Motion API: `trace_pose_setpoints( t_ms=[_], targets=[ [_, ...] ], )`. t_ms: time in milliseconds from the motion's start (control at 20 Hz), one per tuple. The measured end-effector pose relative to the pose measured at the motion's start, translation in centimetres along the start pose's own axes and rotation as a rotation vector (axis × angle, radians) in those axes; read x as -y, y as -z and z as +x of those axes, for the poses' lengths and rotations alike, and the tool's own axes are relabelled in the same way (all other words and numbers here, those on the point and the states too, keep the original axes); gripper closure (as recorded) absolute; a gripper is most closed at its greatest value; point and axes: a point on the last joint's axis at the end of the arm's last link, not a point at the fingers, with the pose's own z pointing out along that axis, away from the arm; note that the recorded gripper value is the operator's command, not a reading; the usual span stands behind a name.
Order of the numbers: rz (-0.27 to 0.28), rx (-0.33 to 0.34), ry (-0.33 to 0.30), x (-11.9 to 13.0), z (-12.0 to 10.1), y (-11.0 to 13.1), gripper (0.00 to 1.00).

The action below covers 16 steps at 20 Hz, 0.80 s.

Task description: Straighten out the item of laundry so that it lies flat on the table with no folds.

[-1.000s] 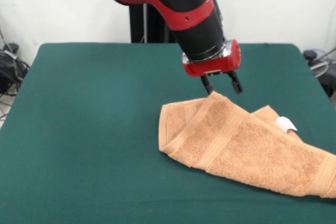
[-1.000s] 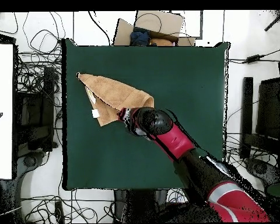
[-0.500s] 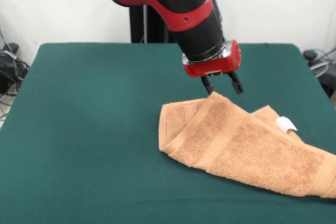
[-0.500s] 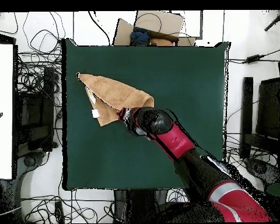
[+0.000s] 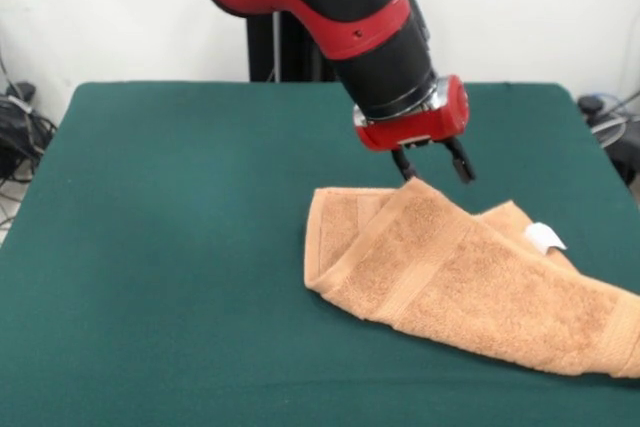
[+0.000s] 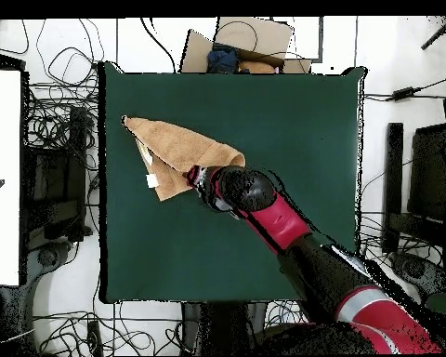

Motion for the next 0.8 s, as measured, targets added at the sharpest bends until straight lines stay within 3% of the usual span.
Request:
trace_pose_setpoints(
  t_ms=[400, 800],
  targets=[
    [-0.008, 0.093, -0.016, 0.4, -1.7, -0.3, 0.00],
    [-0.020, 0.109, -0.007, -0.4, -2.1, -0.4, 0.00]
  ],
)
